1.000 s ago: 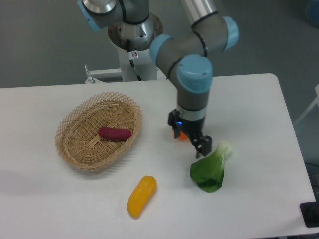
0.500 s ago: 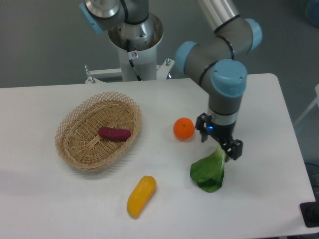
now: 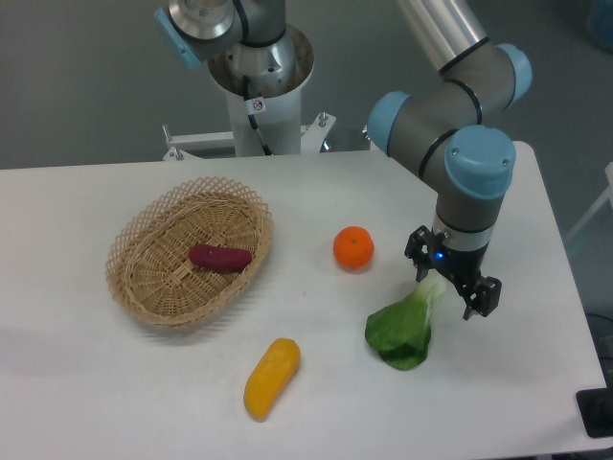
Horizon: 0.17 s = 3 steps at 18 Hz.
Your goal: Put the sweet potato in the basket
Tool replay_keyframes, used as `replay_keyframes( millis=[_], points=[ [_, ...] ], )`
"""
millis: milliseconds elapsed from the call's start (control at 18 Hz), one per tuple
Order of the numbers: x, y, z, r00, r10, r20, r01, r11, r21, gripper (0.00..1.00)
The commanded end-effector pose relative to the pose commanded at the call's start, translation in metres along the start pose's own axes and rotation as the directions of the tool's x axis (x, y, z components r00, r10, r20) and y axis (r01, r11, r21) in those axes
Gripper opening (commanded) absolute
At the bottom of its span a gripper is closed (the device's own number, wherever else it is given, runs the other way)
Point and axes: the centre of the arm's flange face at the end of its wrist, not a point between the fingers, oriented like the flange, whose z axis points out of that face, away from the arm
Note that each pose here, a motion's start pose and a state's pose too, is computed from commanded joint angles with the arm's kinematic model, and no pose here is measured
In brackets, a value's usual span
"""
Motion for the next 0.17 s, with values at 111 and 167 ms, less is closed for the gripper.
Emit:
replay_keyframes(
  millis=[111, 167],
  points=[
    [0.0000, 0.0000, 0.0000, 1.000, -0.002, 0.000, 0.002, 1.000, 0.000, 1.00],
    [0.0005, 0.0001, 0.0006, 1.000, -0.003, -0.002, 0.003, 1.000, 0.000, 1.00]
  ],
)
